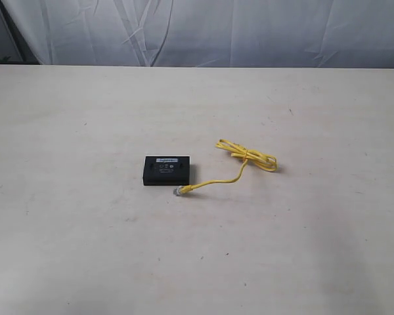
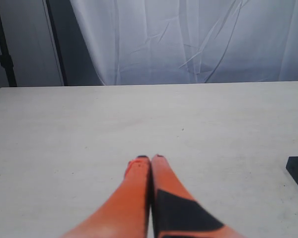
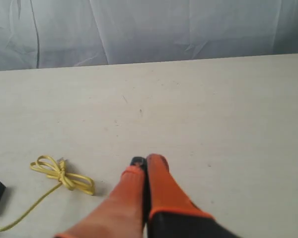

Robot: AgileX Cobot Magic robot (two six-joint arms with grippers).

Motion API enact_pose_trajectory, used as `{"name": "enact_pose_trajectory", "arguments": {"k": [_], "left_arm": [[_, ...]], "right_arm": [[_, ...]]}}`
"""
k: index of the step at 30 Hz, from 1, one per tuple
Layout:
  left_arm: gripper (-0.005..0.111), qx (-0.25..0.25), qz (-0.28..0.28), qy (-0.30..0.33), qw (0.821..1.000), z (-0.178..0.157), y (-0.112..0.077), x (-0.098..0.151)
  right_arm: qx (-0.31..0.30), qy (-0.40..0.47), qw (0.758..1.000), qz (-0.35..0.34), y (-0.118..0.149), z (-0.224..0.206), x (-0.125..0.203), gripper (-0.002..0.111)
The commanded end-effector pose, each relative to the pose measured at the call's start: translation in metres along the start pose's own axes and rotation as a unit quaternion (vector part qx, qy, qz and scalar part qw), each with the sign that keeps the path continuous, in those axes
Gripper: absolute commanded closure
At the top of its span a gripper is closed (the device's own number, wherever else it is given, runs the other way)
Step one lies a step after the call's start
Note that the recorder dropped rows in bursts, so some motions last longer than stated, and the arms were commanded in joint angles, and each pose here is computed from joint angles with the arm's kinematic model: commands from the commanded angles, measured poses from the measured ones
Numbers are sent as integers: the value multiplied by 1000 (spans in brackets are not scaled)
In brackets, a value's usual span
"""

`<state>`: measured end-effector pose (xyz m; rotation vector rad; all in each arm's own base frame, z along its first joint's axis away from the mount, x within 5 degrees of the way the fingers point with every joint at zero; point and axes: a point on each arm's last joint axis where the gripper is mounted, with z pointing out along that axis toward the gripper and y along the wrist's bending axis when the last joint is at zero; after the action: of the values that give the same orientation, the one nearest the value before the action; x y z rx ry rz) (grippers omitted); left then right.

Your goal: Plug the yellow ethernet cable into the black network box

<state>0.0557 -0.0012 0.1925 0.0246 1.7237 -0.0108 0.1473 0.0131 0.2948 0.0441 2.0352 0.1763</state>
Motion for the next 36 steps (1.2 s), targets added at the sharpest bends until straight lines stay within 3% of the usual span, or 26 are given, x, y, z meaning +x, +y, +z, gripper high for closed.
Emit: {"name": "enact_pose_trajectory", "arguments": {"k": [1,9,18,24,29,36], "left_arm": [[107,-1,-1,-5,1000,0,0,0],[107,-1,-1,-5,1000,0,0,0],[107,-1,-1,-5,1000,0,0,0],[107,-1,-1,-5,1000,0,0,0],[107,-1,-1,-5,1000,0,0,0],[107,-2,2,-5,1000,0,0,0]], "right_arm": [[-9,9,999,50,1,13,-2,109],[-12,116,993,17,2,39,5,109],[-50,223,973,-42,15,72,-14,109],[-149,273,940,-142,75,116,-16,109],[-198,311,909,-193,123,149,-6,109],[-235,340,878,-241,166,175,18,109]]}}
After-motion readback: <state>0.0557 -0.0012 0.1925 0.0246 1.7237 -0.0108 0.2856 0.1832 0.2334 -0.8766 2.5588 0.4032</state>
